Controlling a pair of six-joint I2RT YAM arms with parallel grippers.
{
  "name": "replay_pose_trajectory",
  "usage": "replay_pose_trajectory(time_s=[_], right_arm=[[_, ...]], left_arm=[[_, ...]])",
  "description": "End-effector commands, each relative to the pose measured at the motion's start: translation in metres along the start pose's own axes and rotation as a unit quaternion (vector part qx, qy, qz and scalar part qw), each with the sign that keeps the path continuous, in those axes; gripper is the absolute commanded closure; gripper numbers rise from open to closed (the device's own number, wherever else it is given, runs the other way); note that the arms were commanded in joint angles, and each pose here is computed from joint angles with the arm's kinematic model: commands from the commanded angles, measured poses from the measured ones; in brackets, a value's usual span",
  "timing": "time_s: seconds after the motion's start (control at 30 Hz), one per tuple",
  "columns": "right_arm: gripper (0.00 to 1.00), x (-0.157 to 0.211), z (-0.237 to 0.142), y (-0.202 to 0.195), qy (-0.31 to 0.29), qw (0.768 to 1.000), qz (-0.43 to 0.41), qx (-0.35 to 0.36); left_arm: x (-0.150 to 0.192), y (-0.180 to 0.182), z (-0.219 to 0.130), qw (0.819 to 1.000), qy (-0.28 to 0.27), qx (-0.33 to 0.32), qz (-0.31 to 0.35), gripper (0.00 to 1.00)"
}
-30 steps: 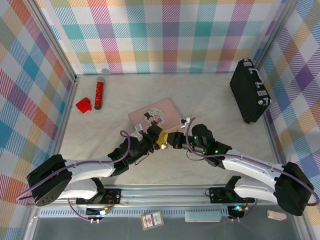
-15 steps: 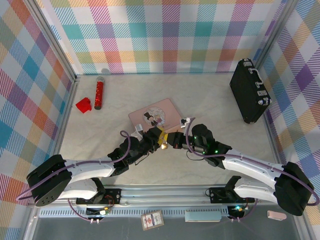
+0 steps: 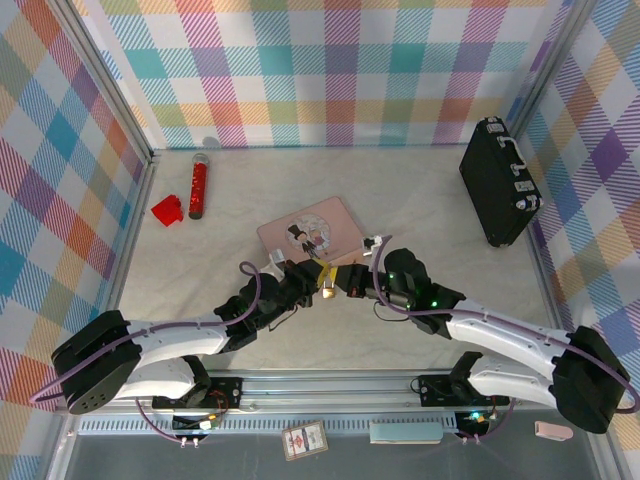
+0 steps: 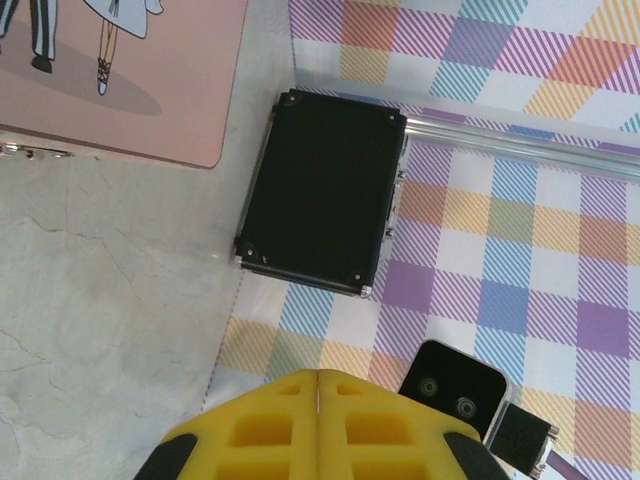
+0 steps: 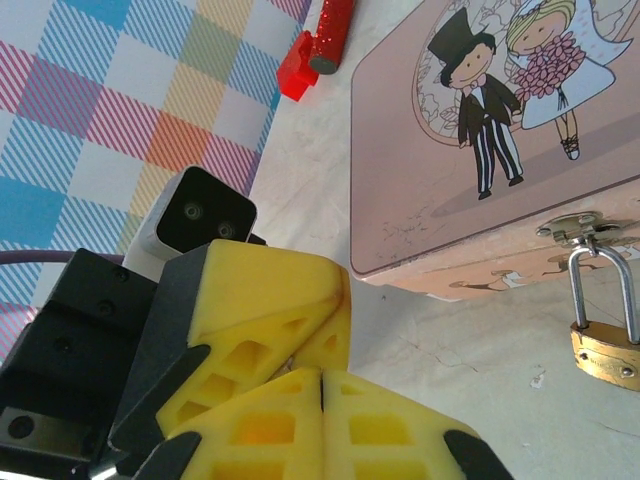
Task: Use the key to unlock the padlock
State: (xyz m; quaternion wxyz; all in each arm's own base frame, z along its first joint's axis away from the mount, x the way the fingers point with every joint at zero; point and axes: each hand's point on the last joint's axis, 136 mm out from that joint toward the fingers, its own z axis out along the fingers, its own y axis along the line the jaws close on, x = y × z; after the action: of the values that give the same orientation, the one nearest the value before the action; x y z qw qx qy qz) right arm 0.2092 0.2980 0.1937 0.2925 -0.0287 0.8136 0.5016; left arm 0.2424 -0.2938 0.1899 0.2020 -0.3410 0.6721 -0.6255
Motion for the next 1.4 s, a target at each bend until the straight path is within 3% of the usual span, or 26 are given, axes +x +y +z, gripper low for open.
replay_pose_trajectory(time_s=[0.0, 0.07, 0.23, 0.37, 0.47, 0.53, 0.63, 0.7, 0.77, 0.93, 1.13, 1.37], right_arm=[[1.0, -0.003, -0.006, 0.0, -0.014, 1.0, -0.001, 0.003], [1.0, -0.003, -0.008, -0.001, -0.017, 1.0, 0.006, 0.009], [0.71, -0.007, -0.015, -0.002, -0.041, 0.997, 0.07, -0.003], [0.66, -0.01, -0.02, 0.004, -0.067, 0.989, 0.126, -0.044], [0.57, -0.013, -0.022, 0.025, -0.08, 0.987, 0.109, -0.089], [0.51, -0.017, -0.025, 0.037, -0.09, 0.985, 0.092, -0.117], [0.48, -0.025, -0.035, 0.044, -0.124, 0.98, 0.063, -0.144], [0.46, -0.028, -0.041, 0.039, -0.144, 0.979, 0.049, -0.137], [0.46, -0.031, -0.047, 0.032, -0.167, 0.977, 0.034, -0.126], [0.43, -0.04, -0.064, 0.038, -0.211, 0.966, -0.003, -0.147], [0.42, -0.038, -0.072, 0.065, -0.204, 0.956, -0.048, -0.203], [0.45, -0.04, -0.074, 0.069, -0.21, 0.953, -0.047, -0.213]], left_arm=[[-0.001, -0.011, -0.002, 1.0, -0.01, 0.008, 0.0, 0.98], [-0.004, -0.01, -0.003, 1.0, -0.019, 0.0, 0.019, 1.0], [-0.014, -0.012, -0.007, 0.996, -0.052, -0.019, 0.068, 1.0], [-0.016, -0.033, -0.007, 0.988, -0.069, 0.0, 0.136, 1.0], [-0.009, -0.054, -0.003, 0.974, -0.068, 0.016, 0.216, 0.99], [0.007, -0.076, 0.003, 0.948, -0.042, 0.035, 0.313, 0.98], [0.024, -0.086, 0.009, 0.876, 0.001, -0.006, 0.482, 1.0], [0.023, -0.078, 0.012, 0.841, 0.017, -0.047, 0.539, 1.0], [0.027, -0.078, 0.013, 0.825, 0.03, -0.049, 0.562, 1.0], [0.036, -0.091, 0.01, 0.841, 0.029, 0.008, 0.54, 1.0], [0.046, -0.108, 0.004, 0.875, 0.025, 0.088, 0.476, 1.0], [0.06, -0.121, -0.001, 0.898, 0.052, 0.142, 0.413, 1.0]])
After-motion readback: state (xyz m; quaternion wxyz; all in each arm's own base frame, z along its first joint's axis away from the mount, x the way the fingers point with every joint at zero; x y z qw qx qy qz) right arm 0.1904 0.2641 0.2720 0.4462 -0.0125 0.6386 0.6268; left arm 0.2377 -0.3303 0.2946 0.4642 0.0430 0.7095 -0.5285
